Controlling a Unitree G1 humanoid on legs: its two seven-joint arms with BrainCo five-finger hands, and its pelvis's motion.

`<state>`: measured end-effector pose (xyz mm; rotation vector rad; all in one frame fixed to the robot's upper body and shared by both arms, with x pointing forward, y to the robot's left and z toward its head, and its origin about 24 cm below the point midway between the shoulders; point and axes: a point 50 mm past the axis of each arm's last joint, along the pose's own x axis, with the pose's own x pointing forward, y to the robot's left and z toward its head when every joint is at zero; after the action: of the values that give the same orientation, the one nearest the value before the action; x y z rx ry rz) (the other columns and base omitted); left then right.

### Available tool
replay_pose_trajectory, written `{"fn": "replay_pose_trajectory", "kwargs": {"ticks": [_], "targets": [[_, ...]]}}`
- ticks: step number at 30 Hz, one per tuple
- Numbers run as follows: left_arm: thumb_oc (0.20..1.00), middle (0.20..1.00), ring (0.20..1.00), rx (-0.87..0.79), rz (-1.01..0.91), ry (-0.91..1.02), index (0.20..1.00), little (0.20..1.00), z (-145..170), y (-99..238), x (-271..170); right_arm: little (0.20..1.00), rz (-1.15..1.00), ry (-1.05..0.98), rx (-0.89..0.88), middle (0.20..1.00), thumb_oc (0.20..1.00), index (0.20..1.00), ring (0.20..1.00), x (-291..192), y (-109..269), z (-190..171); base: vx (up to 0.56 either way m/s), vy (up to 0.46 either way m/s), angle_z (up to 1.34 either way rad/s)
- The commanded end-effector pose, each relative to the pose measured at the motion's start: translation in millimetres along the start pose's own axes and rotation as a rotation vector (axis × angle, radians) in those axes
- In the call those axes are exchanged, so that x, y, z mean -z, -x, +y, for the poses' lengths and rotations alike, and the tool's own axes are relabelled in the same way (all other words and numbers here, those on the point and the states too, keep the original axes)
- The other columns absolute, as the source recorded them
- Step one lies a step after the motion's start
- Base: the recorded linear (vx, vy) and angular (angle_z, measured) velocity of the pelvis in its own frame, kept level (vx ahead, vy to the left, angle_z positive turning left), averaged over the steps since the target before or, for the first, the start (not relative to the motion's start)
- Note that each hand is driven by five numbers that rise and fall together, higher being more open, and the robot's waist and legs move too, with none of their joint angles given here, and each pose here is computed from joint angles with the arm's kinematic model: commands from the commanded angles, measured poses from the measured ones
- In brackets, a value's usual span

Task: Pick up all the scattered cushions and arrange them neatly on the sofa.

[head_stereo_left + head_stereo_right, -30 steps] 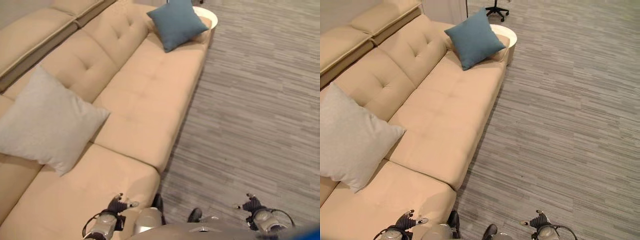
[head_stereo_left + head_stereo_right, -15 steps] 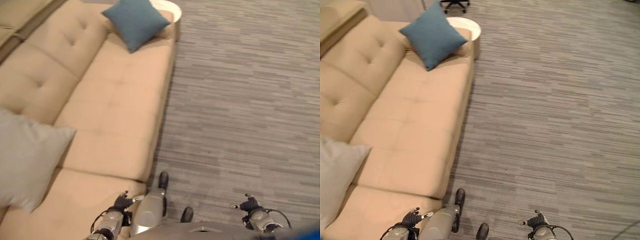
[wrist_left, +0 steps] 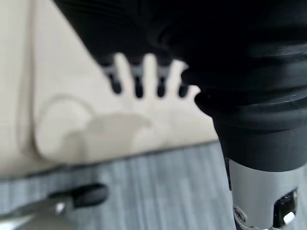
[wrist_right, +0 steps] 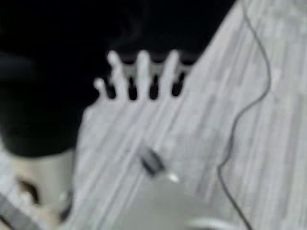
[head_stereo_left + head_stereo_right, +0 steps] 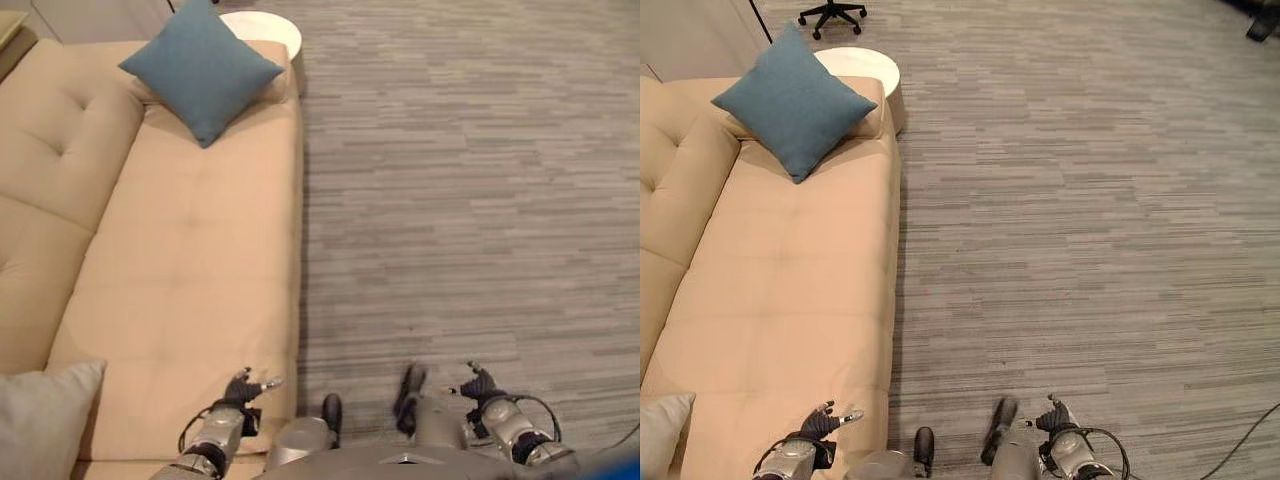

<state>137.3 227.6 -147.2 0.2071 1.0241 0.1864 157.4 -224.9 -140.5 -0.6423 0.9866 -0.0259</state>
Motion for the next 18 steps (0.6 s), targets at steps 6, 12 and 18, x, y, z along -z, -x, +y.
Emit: {"fn": "replay_pose_trajectory", "kwargs": {"ticks": [6, 12, 18], "targets": [[1.000, 1.000, 1.000, 0.003, -0.096, 0.043, 1.000, 1.000, -13.1, -0.5, -20.9, 1.000, -0.059, -0.027, 0.022, 1.000, 1.000, 1.000, 1.000, -13.0, 3.5, 12.5, 0.28, -0.198, 0.48], [1.000, 1.000, 1.000, 0.002, -0.129, 0.031, 1.000, 1.000, -11.9, -2.1, -33.7, 1.000, -0.055, -0.016, 0.104, 1.000, 1.000, 1.000, 1.000, -13.5, -2.0, -11.6, 0.30, -0.126, 0.17], [1.000, 1.000, 1.000, -0.027, -0.078, 0.036, 1.000, 1.000, -4.9, -1.6, -19.5, 1.000, -0.044, -0.001, 0.110, 1.000, 1.000, 1.000, 1.000, -9.4, -0.8, -8.1, 0.35, 0.039, 0.16]]}}
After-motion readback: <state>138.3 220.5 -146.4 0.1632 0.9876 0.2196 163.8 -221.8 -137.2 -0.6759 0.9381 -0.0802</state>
